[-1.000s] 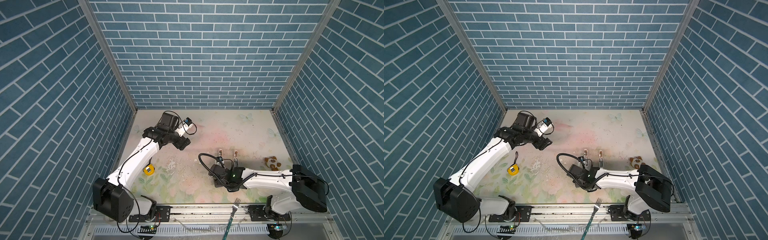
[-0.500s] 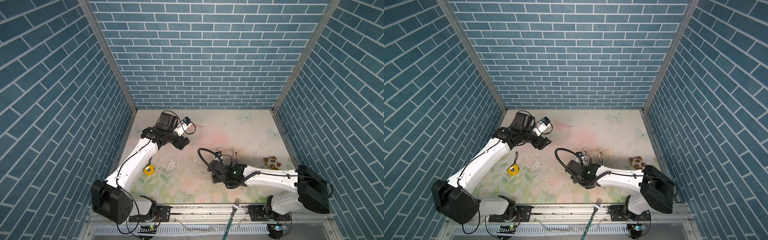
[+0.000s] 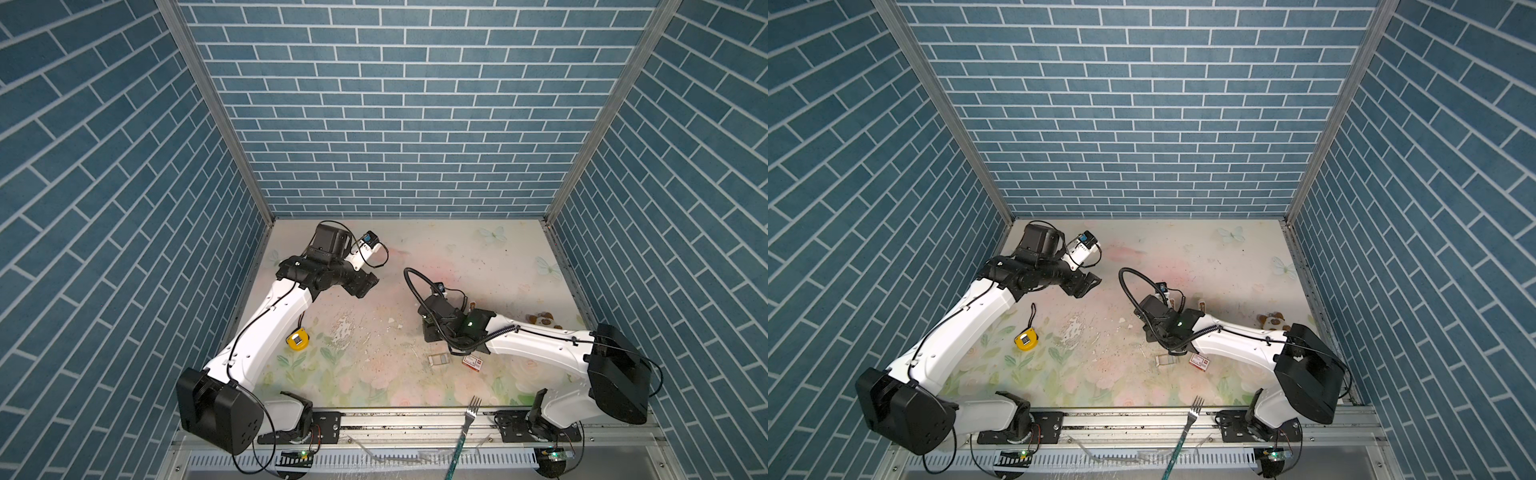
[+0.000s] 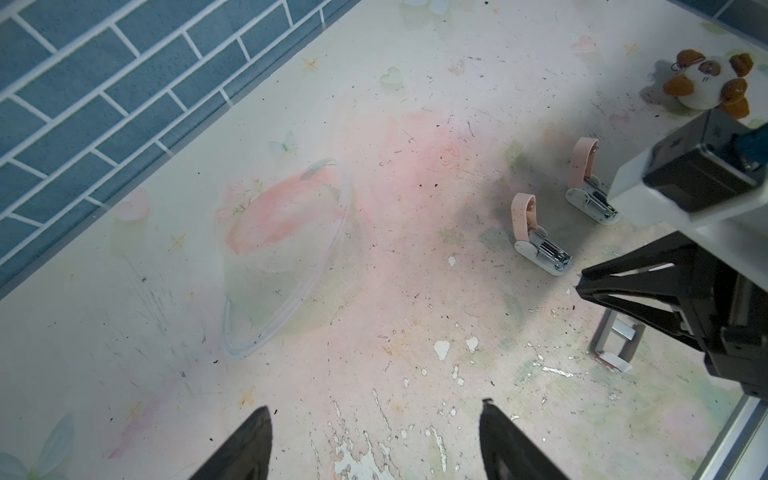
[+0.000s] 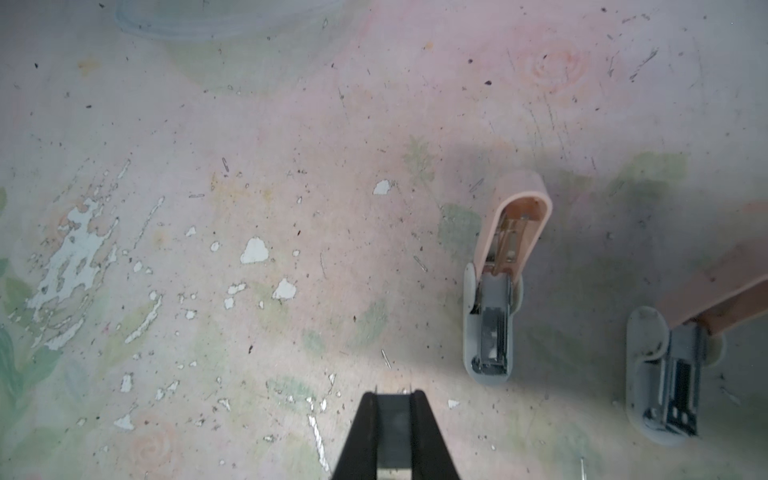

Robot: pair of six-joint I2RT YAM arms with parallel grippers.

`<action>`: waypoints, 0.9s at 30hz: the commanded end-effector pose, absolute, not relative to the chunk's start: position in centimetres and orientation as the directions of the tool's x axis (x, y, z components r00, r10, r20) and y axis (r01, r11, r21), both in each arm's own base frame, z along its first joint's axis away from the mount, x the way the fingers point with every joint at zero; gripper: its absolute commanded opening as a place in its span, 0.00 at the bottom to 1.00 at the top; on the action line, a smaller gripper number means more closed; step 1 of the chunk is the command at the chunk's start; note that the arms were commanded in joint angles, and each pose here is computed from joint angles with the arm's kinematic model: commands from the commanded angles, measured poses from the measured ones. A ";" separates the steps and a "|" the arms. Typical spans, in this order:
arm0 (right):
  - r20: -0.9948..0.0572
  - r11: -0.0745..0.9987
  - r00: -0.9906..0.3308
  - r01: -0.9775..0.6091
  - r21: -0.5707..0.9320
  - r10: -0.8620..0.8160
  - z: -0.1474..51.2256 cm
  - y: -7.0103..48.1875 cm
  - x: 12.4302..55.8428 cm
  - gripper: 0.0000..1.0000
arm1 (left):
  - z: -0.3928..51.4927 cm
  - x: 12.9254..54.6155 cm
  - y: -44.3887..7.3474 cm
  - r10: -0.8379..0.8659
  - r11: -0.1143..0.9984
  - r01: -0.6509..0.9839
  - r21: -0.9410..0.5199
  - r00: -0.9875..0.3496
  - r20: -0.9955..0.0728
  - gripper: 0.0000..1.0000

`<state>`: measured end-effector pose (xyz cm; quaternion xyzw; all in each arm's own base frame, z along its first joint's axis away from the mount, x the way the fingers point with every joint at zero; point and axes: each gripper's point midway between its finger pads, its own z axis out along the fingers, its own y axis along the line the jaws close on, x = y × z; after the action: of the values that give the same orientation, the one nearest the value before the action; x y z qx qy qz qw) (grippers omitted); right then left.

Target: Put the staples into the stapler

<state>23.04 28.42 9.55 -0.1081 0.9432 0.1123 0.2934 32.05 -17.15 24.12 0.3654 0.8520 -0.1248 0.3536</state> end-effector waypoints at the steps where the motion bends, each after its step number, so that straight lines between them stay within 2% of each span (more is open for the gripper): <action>1: -0.607 0.956 -0.779 -0.274 0.108 -0.155 9.3 27.4 23.9 0.11 | 24.7 31.6 -16.9 0.506 0.711 0.703 0.030 -0.482 -0.715 0.81; 19: -0.712 0.967 -0.693 -0.242 0.082 -0.113 8.4 24.0 25.8 0.11 | 24.1 32.0 -16.1 0.429 0.745 0.666 -0.035 -0.520 -0.739 0.84; 27: -0.713 0.964 -0.692 -0.251 0.086 -0.117 7.4 23.9 26.6 0.11 | 23.9 32.7 -15.0 0.395 0.771 0.634 -0.059 -0.549 -0.736 0.85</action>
<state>25.97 23.86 7.42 -0.0944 0.9212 0.0887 0.3669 32.61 -15.04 23.49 0.3059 0.8671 -0.1504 0.3633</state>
